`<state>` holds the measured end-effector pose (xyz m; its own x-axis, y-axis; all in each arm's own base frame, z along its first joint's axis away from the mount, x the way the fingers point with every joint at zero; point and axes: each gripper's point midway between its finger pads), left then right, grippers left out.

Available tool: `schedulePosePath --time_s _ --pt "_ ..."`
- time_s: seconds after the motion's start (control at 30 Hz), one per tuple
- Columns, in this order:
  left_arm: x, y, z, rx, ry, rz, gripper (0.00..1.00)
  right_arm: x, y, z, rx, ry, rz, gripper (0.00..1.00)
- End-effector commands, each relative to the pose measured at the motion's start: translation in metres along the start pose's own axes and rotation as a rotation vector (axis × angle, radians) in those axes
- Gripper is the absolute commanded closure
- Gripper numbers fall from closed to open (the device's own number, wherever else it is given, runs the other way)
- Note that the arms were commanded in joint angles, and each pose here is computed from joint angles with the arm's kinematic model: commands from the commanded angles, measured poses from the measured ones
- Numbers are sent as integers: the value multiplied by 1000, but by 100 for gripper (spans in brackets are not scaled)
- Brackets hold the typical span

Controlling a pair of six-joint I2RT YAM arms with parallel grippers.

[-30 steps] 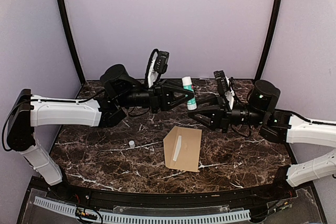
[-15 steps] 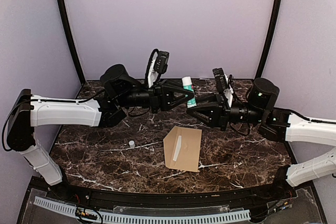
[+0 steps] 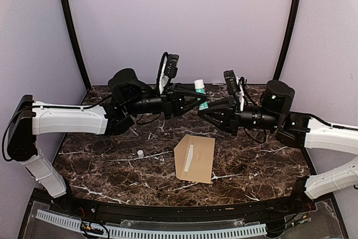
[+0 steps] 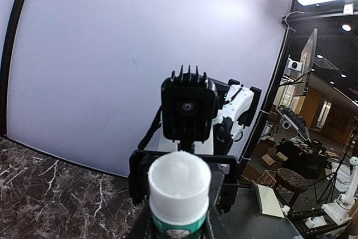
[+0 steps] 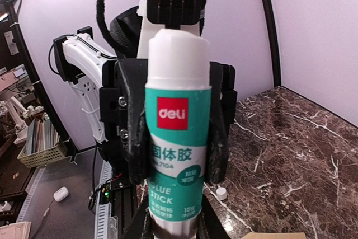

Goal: Place the letter into the envelope and seal it

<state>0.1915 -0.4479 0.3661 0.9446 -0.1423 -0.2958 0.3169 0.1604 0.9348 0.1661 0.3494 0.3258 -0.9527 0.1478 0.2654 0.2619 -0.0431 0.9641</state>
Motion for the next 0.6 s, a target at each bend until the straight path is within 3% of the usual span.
schedulePosePath --time_s 0.0,0.33,0.57 --pt "29 -4 -2 4 174 0 100 -23 20 5 -17 -161 -81 100" --pt "99 -10 -14 -28 556 -16 100 -73 21 28 62 -590 -210 100" --pt "95 -12 -15 -19 536 -8 100 -67 16 40 70 -563 -231 100"
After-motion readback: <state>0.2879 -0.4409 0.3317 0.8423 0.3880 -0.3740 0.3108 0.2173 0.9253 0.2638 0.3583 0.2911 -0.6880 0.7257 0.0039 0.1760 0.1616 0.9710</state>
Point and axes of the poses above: each gripper's point midway between its finger pads, its own z axis out along the fingers, its own x axis along the line the jaws close on, y = z × x, and after that the axes turned 1 degree about z, right-handed
